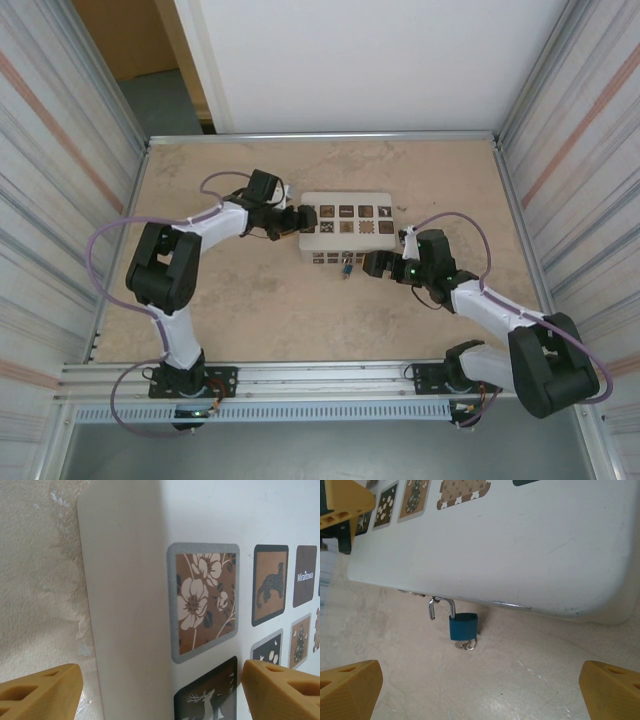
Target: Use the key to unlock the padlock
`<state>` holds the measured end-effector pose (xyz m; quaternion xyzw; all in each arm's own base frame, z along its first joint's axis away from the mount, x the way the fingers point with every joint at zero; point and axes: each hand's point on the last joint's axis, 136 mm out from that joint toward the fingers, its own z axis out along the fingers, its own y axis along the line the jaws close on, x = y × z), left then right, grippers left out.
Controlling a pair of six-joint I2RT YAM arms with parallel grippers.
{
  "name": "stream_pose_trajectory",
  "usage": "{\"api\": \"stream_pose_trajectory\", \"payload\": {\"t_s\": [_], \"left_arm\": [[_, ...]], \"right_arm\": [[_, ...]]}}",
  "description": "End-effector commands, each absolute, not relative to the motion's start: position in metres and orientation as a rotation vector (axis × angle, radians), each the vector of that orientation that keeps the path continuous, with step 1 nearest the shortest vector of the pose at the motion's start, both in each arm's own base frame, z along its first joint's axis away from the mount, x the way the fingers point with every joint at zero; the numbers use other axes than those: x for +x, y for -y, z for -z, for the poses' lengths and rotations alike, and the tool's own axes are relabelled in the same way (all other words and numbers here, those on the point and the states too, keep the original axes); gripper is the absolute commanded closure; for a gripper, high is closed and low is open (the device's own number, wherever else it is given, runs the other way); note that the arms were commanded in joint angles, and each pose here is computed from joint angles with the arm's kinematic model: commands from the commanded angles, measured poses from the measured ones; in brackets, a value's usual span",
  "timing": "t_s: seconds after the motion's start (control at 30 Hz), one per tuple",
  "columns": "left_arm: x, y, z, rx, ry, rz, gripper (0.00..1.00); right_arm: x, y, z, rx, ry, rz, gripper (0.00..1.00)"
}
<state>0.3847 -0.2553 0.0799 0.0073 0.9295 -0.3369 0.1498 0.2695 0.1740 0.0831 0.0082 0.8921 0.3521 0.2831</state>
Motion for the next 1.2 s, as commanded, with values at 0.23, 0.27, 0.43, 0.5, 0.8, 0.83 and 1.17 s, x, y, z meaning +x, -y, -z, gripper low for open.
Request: {"api": "stream_pose_trajectory", "payload": {"t_s": [0.23, 0.27, 0.43, 0.5, 0.8, 0.83, 1.17], "left_arm": [[0.355, 0.237, -0.050, -0.011, -2.777, 0.895, 0.18], [0.352, 0.235, -0.048, -0.015, -2.781, 0.891, 0.18], [0.334, 0.224, -0.036, -0.052, -2.814, 0.855, 0.18], [0.326, 0.221, -0.033, -0.069, -2.824, 0.855, 0.18], [0.309, 0.216, -0.025, -0.101, -2.841, 0.854, 0.18], [0.307, 0.216, -0.025, -0.103, -2.840, 0.854, 0.19], [0.308, 0.220, -0.027, -0.102, -2.832, 0.848, 0.19]], "right_arm": [[0.290, -0.178, -0.100, -0.025, -2.347, -0.972, 0.01], [0.292, -0.178, -0.100, -0.026, -2.347, -0.974, 0.01], [0.303, -0.181, -0.102, -0.039, -2.337, -1.002, 0.01], [0.309, -0.183, -0.103, -0.053, -2.336, -1.007, 0.01], [0.334, -0.188, -0.105, -0.102, -2.304, -1.013, 0.01], [0.337, -0.189, -0.105, -0.110, -2.300, -1.015, 0.01], [0.368, -0.193, -0.106, -0.150, -2.237, -1.018, 0.01]]}}
